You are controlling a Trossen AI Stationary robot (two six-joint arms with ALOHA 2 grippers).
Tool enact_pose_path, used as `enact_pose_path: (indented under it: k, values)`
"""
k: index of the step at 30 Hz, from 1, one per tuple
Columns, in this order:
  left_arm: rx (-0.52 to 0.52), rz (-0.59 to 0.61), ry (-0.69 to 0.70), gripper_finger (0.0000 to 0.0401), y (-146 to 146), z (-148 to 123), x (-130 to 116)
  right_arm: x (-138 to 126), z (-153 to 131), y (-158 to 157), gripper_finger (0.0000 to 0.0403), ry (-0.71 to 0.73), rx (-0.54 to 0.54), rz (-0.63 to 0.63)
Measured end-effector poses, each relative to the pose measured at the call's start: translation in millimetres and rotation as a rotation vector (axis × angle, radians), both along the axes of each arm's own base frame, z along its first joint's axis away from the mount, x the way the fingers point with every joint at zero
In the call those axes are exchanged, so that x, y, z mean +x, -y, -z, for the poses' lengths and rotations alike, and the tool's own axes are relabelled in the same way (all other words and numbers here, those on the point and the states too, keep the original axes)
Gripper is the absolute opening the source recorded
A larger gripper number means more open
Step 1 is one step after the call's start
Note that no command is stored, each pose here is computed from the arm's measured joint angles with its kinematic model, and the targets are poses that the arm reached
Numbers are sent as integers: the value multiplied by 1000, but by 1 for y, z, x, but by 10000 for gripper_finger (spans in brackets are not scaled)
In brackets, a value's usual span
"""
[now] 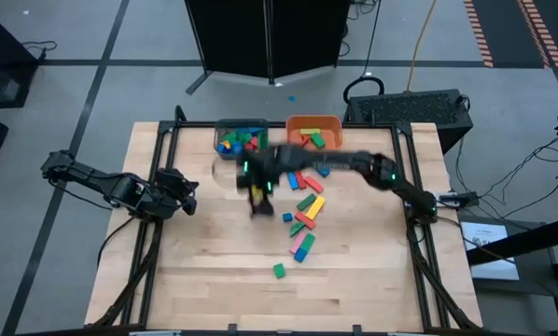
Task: Sort blocks by size
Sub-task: Put the green triangular block into the black bin
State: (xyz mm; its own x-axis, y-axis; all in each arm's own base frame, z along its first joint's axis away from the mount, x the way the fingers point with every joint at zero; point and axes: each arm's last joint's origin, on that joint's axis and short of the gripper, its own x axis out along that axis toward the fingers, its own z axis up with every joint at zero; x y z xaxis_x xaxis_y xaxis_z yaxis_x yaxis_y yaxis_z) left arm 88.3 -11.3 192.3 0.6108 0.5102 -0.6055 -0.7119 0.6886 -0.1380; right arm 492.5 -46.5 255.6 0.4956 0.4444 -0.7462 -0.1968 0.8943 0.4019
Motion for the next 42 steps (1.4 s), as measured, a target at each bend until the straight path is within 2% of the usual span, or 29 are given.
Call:
enact_pose_path:
  k: [3,6,8,11,13,22,30,32,36,40,42]
  values:
    - [-1,0,-1,0,0,0,0,-8,11,-57,277,-88,-84,-164]
    - [-1,1,-1,0,0,0,0,-20,26,-99,277,-184,-123,-289]
    - [-1,1,-2,0,0,0,0,-25,33,-118,277,-208,-165,-344]
    - [-2,0,-1,0,0,0,0,-29,38,-143,277,-186,-295,-398]
    - [-2,0,-1,0,0,0,0,-31,47,-154,277,-176,-330,-415]
    - [-25,15,-9,0,1,1,0,-39,92,-187,277,-207,-270,-298]
    - [-28,15,-9,0,1,1,0,-45,116,-193,276,-220,-235,-160]
    - [-29,15,-6,0,1,0,0,-46,119,-194,271,-229,-264,-119]
    - [-31,16,-5,0,1,0,0,-49,123,-193,232,-233,-321,-79]
    - [-37,18,-5,0,1,1,0,-48,124,-192,155,-227,-342,-63]
    - [-42,12,-1,0,1,1,0,-47,124,-192,152,-217,-337,-60]
